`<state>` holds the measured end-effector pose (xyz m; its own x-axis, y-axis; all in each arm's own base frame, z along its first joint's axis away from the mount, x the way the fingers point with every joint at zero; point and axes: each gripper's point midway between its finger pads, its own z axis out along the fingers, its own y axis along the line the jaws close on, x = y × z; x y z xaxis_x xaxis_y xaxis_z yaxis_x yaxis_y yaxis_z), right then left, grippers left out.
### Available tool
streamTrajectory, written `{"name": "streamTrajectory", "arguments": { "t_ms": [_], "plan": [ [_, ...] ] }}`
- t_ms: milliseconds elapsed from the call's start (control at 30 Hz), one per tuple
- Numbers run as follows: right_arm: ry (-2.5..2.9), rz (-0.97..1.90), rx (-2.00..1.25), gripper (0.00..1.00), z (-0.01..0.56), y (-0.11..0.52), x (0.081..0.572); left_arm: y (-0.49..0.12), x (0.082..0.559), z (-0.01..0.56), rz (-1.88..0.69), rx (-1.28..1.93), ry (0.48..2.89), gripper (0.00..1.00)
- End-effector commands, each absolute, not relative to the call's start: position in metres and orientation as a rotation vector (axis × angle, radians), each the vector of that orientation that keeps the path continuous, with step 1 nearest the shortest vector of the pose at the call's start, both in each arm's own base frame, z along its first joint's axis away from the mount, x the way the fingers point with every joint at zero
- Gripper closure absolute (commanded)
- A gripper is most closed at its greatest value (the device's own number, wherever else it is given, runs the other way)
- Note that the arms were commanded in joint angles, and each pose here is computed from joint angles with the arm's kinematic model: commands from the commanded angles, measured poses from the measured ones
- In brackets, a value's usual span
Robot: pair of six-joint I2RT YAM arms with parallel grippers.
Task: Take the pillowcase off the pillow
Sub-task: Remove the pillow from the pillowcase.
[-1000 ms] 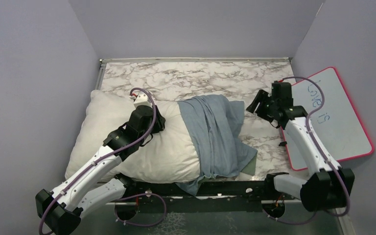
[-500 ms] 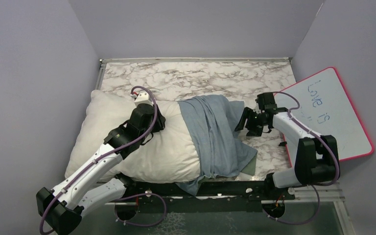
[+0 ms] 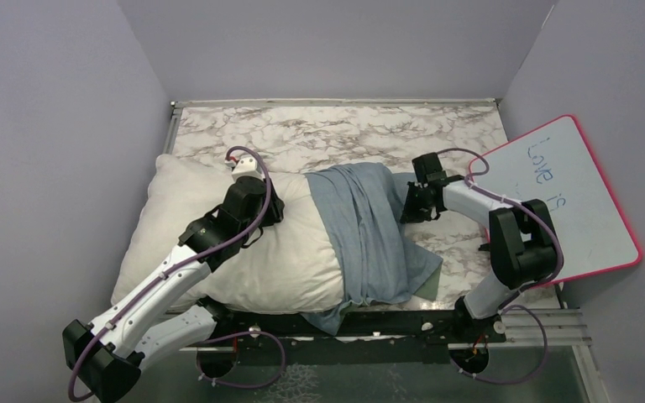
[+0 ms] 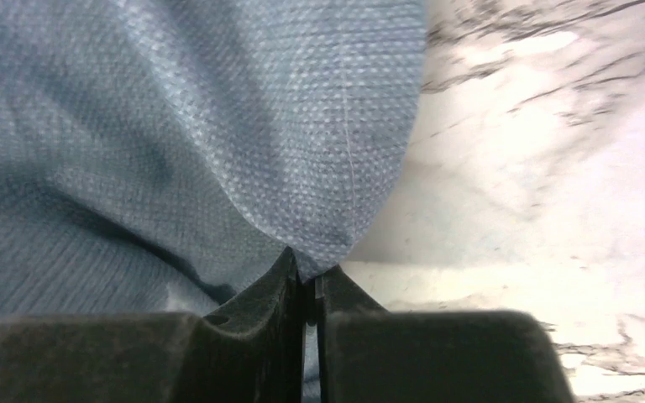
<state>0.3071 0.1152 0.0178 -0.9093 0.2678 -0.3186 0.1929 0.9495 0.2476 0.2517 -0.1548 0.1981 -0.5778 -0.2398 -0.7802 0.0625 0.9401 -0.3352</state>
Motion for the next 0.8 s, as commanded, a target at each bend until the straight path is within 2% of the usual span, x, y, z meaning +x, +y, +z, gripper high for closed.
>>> {"name": "streamTrajectory", "arguments": {
  "t_ms": [0,133,433,633,767],
  "plan": [
    [2.656,-0.045,0.447,0.98,0.019,0.071,0.325,-0.159,0.224,0.171,-0.431,-0.051,2.305,0.63],
    [2.465,-0.133,0.545,1.0,0.087,0.034,0.361,-0.155,0.223,0.168,-0.417,-0.071,2.302,0.63],
    [2.12,0.006,0.8,1.0,0.249,-0.066,0.403,-0.147,0.22,0.157,-0.381,-0.111,2.311,0.63],
    [2.023,0.046,0.752,1.0,0.325,-0.09,0.427,-0.145,0.22,0.15,-0.356,-0.111,2.334,0.63],
    [2.013,0.052,0.714,0.99,0.349,-0.09,0.436,-0.142,0.221,0.145,-0.329,-0.119,2.341,0.63]
  ]
}}
